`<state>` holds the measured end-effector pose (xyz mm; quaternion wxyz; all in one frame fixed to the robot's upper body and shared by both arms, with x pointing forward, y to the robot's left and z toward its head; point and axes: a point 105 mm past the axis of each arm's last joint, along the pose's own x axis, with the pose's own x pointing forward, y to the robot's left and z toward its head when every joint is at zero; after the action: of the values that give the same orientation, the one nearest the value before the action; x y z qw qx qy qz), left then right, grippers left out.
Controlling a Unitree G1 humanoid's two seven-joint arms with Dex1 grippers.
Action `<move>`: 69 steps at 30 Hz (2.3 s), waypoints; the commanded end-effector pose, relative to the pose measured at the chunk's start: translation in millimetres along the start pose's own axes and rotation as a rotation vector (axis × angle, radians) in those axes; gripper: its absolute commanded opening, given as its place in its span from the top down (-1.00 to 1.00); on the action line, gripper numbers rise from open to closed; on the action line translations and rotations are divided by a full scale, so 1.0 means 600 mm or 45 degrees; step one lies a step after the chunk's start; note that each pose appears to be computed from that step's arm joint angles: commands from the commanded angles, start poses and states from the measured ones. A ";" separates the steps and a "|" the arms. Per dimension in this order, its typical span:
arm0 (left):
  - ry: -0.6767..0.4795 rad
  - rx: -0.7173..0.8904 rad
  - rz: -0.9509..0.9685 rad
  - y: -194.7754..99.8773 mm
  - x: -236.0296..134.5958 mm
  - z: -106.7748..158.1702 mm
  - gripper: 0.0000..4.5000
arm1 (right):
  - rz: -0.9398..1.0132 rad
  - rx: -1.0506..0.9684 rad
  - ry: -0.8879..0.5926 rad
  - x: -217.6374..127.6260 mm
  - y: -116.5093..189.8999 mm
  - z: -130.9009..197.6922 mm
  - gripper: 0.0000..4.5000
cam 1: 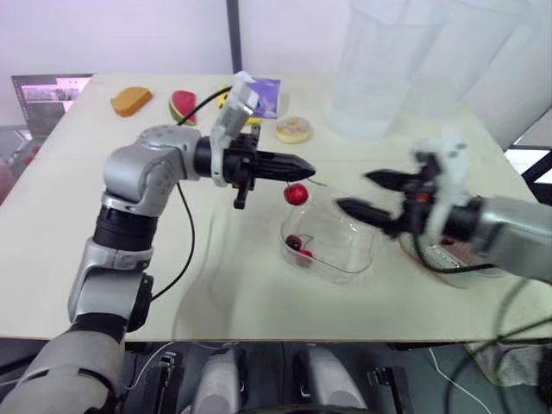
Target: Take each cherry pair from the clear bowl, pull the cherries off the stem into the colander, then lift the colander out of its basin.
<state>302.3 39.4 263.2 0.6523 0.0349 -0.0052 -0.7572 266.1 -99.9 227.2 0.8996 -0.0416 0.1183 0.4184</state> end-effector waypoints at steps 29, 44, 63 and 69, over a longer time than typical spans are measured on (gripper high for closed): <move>-0.008 0.080 -0.011 -0.006 0.003 0.019 1.00 | 0.097 0.020 0.011 0.040 0.028 0.019 0.78; -0.007 0.074 0.016 -0.004 -0.002 0.020 1.00 | -0.035 0.099 0.172 0.008 0.004 -0.076 0.78; -0.009 0.031 0.046 -0.012 -0.012 0.011 1.00 | -0.896 0.118 0.312 -0.256 -0.166 -0.107 0.56; -0.012 0.035 0.043 -0.012 -0.010 0.012 1.00 | -0.901 0.095 0.300 -0.256 -0.169 -0.114 -0.68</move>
<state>300.6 46.5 261.6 0.6705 0.0369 -0.0001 -0.7410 234.1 -292.8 181.1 0.9635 -0.0796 0.2465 0.0676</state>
